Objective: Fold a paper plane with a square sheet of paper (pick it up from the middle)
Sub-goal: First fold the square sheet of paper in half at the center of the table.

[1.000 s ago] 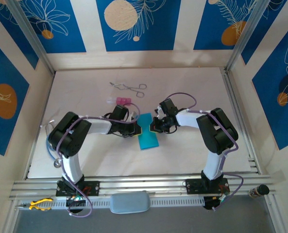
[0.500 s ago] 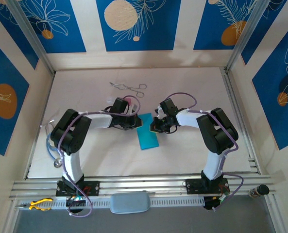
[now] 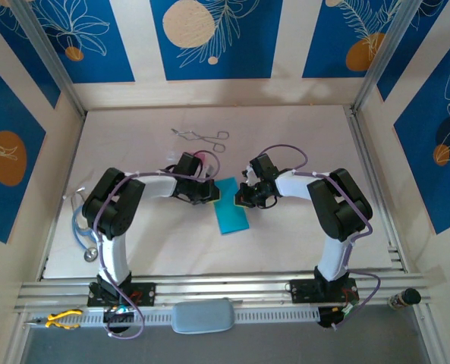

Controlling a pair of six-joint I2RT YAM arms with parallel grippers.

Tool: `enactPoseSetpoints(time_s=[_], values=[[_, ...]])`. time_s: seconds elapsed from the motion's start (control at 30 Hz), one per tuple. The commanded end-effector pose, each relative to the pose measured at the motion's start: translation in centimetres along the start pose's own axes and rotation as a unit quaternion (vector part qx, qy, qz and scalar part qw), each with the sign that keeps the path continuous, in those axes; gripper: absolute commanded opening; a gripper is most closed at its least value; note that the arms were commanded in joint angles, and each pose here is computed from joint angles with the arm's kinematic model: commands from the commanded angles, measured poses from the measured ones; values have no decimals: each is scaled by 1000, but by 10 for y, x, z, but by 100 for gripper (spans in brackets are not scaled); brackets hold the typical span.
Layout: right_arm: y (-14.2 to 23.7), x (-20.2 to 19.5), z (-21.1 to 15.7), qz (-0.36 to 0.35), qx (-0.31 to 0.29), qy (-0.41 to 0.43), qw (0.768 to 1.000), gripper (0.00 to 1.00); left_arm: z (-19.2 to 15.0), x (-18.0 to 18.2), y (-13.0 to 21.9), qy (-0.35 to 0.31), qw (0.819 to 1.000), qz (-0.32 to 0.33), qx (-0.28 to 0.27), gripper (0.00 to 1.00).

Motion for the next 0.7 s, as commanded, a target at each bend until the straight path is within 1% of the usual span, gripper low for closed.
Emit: enactPoseSetpoints(time_s=[0.0, 0.17, 0.3, 0.47, 0.57, 0.67], values=[[-13, -41, -31, -95, 70, -50, 992, 0, 12, -2, 9, -6, 1000, 14, -2, 9], [-14, -41, -32, -93, 70, -51, 992, 0, 18, 9, 1, 3, 999, 32, 1, 8], [-15, -41, -33, -95, 72, -52, 992, 0, 14, 22, -3, 8, 998, 64, 10, 8], [-17, -44, -34, -102, 77, -53, 990, 0, 14, 32, -6, 16, 996, 81, 17, 8], [-16, -43, -35, -104, 77, -51, 990, 0, 18, 28, -3, 25, 998, 64, 15, 8], [-15, -43, -34, -105, 75, -51, 990, 0, 25, 10, 5, 21, 999, 24, 6, 10]])
Point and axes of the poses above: each hand's point on the last joint's axis, 136 mm out from that joint toward the fingers, its own y axis back along the fingers, its own x axis along the line the jaws close on, z = x × y, the point moved 8 cm from there along y, back along the fingers, and after that the axes turned 3 degrees about y, right-handed, at the moved point
